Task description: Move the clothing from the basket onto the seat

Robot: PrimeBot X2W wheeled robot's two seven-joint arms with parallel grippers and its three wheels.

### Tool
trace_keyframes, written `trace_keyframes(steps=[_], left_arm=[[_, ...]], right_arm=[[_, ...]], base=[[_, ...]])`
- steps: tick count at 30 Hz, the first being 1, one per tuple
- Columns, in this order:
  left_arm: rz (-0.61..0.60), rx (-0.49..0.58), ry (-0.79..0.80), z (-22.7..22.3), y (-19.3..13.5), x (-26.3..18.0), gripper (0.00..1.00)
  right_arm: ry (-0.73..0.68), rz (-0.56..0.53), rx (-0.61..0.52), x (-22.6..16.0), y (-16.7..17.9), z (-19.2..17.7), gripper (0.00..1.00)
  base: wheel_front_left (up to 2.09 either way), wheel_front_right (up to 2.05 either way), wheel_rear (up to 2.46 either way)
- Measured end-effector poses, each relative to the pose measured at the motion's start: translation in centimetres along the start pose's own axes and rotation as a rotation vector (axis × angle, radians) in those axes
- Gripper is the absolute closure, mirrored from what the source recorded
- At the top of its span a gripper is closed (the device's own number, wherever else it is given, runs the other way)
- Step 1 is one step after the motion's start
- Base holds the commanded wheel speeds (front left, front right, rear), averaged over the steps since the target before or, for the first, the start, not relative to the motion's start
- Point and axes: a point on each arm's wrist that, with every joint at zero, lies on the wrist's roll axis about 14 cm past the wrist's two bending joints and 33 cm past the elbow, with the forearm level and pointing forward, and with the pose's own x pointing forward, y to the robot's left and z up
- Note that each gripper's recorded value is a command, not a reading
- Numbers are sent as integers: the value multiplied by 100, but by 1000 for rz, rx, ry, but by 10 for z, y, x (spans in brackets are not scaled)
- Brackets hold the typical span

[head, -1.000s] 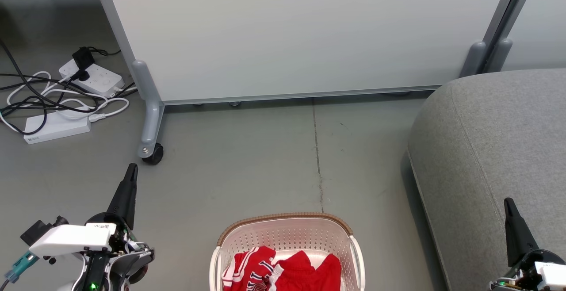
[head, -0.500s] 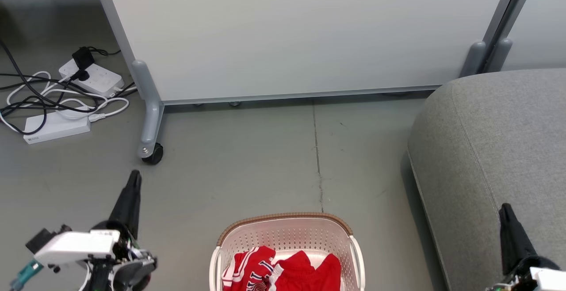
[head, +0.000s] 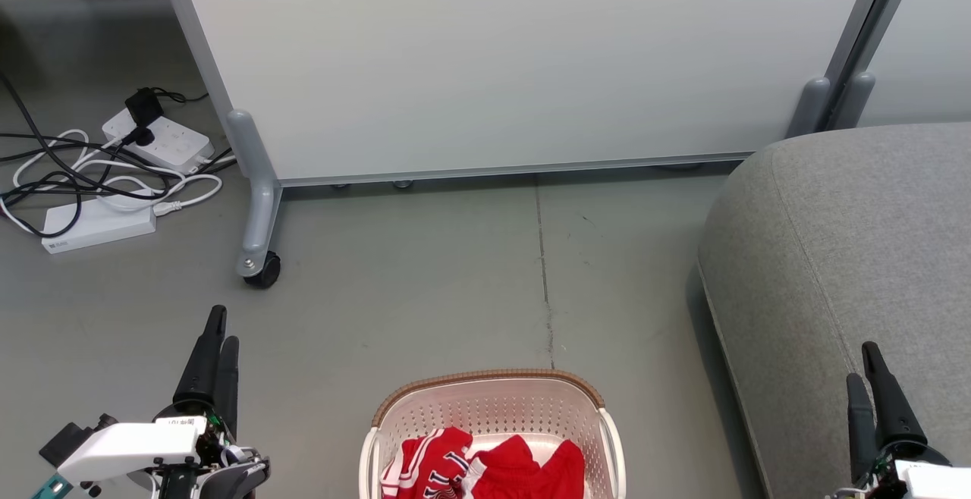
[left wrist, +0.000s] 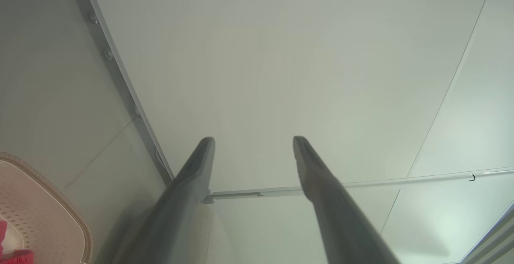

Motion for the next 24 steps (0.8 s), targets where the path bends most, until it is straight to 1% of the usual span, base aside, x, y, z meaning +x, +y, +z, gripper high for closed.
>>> trace_keyframes(steps=[11,14,20,24], left_arm=[[-29,78,-64,10,-11,-1,0],[-34,120,-87,16,-14,-2,0],[-19,182,-132,27,-11,-7,0],[-28,241,-172,37,-16,-9,0]], right_arm=[[-44,65,-143,9,18,10,0],[-51,97,-194,11,27,10,0],[-27,155,-321,13,42,-2,0],[-28,217,-430,16,59,-6,0]], base=[[0,0,0],[0,0,0],[0,0,0],[0,0,0]])
